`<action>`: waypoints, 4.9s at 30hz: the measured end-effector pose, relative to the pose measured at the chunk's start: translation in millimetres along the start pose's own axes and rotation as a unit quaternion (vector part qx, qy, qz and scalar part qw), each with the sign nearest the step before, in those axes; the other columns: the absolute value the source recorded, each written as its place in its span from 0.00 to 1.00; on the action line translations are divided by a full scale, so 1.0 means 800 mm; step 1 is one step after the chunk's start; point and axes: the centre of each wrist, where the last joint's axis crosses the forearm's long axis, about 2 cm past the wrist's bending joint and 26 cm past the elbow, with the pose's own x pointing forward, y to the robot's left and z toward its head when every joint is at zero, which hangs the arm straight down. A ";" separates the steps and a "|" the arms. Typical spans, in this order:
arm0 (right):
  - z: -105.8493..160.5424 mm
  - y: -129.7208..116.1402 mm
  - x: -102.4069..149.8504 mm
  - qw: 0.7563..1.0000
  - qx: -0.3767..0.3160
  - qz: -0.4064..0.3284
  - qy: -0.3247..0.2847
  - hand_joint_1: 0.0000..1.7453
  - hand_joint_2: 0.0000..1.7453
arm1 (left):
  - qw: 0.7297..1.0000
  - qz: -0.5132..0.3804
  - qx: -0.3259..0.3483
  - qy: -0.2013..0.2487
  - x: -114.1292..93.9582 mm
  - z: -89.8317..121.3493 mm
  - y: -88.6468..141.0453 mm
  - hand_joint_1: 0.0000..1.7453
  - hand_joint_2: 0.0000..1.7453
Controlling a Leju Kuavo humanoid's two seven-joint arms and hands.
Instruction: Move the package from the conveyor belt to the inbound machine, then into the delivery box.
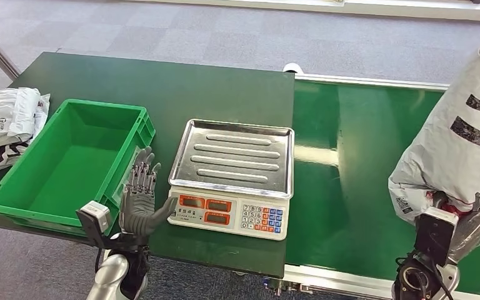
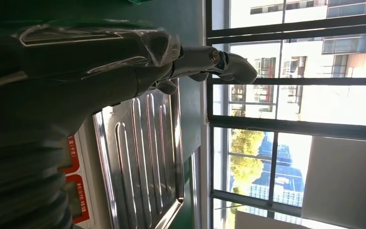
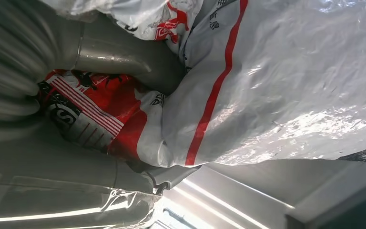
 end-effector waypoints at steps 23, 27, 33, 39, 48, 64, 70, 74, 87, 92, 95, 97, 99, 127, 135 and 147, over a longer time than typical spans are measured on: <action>0.065 0.105 0.123 0.914 0.300 0.076 -0.263 1.00 1.00 | 0.995 -0.082 0.033 -0.048 0.007 -0.009 0.002 0.00 1.00; 0.055 0.116 0.131 0.888 0.334 0.088 -0.302 1.00 1.00 | 0.995 -0.080 0.030 -0.048 0.007 -0.010 -0.001 0.00 1.00; 0.038 0.147 0.132 0.823 0.411 0.141 -0.365 1.00 1.00 | 0.997 -0.063 0.017 -0.051 0.005 -0.012 -0.007 0.00 1.00; 0.030 0.176 0.117 0.788 0.464 0.203 -0.350 1.00 1.00 | 0.997 -0.056 0.008 -0.048 0.002 -0.012 -0.010 0.00 1.00; -0.001 0.191 0.114 0.787 0.487 0.240 -0.294 1.00 1.00 | 0.998 -0.053 0.000 -0.041 0.000 -0.014 -0.016 0.00 1.00; -0.021 0.189 0.131 0.847 0.425 0.116 -0.297 1.00 1.00 | 0.998 -0.056 -0.007 -0.041 -0.002 -0.030 -0.021 0.00 1.00; -0.010 0.188 0.129 0.840 0.447 0.097 -0.292 1.00 1.00 | 0.998 -0.056 -0.009 -0.040 -0.004 -0.034 -0.021 0.00 1.00; -0.005 0.189 0.125 0.834 0.462 0.113 -0.281 1.00 1.00 | 0.998 -0.055 -0.009 -0.040 -0.004 -0.034 -0.021 0.00 1.00; 0.006 0.191 0.115 0.822 0.472 0.196 -0.251 1.00 1.00 | 0.998 -0.056 -0.008 -0.040 -0.004 -0.033 -0.021 0.00 1.00; 0.012 0.193 0.113 0.801 0.511 0.178 -0.254 0.52 1.00 | 0.998 -0.055 -0.008 -0.040 -0.004 -0.034 -0.022 0.00 1.00; 0.016 0.195 0.113 0.792 0.527 0.176 -0.252 0.09 1.00 | 0.998 -0.054 -0.008 -0.041 -0.004 -0.034 -0.023 0.00 1.00; 0.019 0.196 0.113 0.789 0.532 0.176 -0.251 0.07 1.00 | 0.998 -0.054 -0.008 -0.041 -0.004 -0.034 -0.023 0.00 1.00; 0.020 0.197 0.113 0.788 0.534 0.177 -0.250 0.03 1.00 | 0.998 -0.054 -0.007 -0.041 -0.004 -0.034 -0.023 0.00 1.00; 0.052 0.147 0.104 0.900 0.405 -0.057 -0.151 0.00 1.00 | 0.998 -0.059 0.002 -0.031 -0.004 -0.028 -0.023 0.00 1.00; 0.060 0.108 0.079 0.930 0.332 -0.140 -0.074 0.00 1.00 | 0.998 -0.062 0.007 -0.029 -0.004 -0.025 -0.022 0.00 1.00; 0.068 0.033 0.029 0.960 0.196 -0.193 0.050 0.00 1.00 | 0.989 -0.148 -0.020 -0.025 -0.003 -0.021 -0.024 0.00 1.00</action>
